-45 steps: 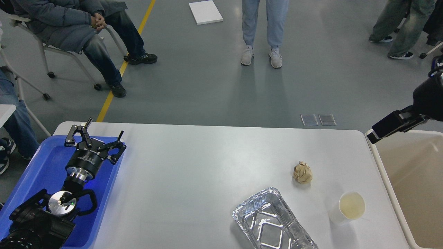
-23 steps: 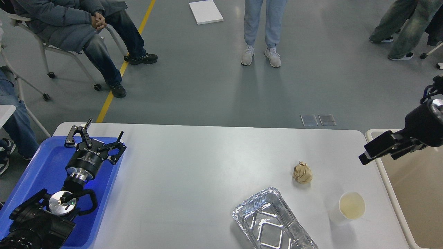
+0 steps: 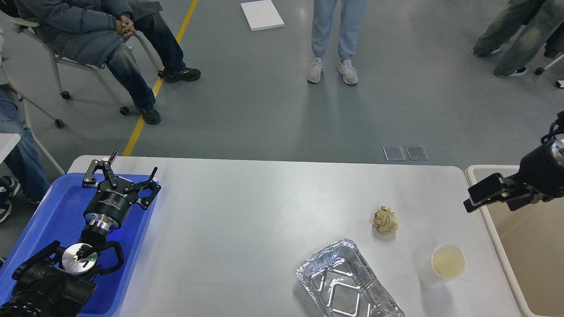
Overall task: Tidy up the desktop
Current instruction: 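Lower the right gripper toward the small white paper cup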
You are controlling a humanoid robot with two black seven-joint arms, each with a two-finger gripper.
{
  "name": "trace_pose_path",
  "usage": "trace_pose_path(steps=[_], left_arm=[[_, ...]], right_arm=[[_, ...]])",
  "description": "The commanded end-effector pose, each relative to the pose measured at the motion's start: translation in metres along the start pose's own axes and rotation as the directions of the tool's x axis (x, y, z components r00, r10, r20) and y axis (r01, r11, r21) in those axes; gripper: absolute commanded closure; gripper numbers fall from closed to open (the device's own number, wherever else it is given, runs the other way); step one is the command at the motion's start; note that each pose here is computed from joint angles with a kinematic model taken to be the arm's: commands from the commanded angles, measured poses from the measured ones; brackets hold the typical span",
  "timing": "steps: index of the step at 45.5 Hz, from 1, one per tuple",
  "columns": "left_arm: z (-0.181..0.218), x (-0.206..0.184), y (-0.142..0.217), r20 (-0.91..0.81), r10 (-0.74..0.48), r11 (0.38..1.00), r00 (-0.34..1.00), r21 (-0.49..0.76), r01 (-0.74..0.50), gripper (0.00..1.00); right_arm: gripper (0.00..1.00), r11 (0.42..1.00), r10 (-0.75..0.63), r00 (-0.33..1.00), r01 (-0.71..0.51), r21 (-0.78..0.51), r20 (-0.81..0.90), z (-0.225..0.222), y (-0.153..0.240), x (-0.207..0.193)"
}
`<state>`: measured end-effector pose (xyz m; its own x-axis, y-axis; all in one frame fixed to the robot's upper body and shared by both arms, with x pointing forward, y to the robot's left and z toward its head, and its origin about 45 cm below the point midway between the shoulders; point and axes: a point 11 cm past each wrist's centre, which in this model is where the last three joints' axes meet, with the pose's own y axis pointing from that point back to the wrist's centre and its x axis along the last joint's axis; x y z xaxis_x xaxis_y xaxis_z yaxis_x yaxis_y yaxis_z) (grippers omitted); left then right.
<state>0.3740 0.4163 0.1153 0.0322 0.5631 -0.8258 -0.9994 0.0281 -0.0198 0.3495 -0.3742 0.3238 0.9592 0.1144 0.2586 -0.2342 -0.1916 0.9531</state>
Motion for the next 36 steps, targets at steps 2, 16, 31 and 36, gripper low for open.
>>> trace_pose_path(steps=[2, 16, 31, 36], left_arm=[[0.000, 0.000, 0.000, 0.000, 0.000, 1.000, 1.000, -0.001, 0.000, 0.00], [0.000, 0.000, 0.000, 0.000, 0.000, 1.000, 1.000, 0.001, 0.000, 0.00], [0.000, 0.000, 0.000, 0.000, 0.000, 1.000, 1.000, 0.001, 0.000, 0.00], [0.000, 0.000, 0.000, 0.000, 0.000, 1.000, 1.000, -0.001, 0.000, 0.00]], right_arm=[[0.00, 0.999, 0.045, 0.999, -0.045, -0.005, 0.019, 0.003, 0.002, 0.003], [0.00, 1.000, 0.024, 0.999, -0.024, -0.001, 0.039, 0.008, -0.003, -0.011], [0.00, 0.999, 0.034, 0.999, -0.034, -0.003, 0.043, 0.017, -0.024, -0.021], [0.00, 1.000, 0.022, 0.999, -0.022, -0.008, 0.033, 0.018, -0.030, -0.025]])
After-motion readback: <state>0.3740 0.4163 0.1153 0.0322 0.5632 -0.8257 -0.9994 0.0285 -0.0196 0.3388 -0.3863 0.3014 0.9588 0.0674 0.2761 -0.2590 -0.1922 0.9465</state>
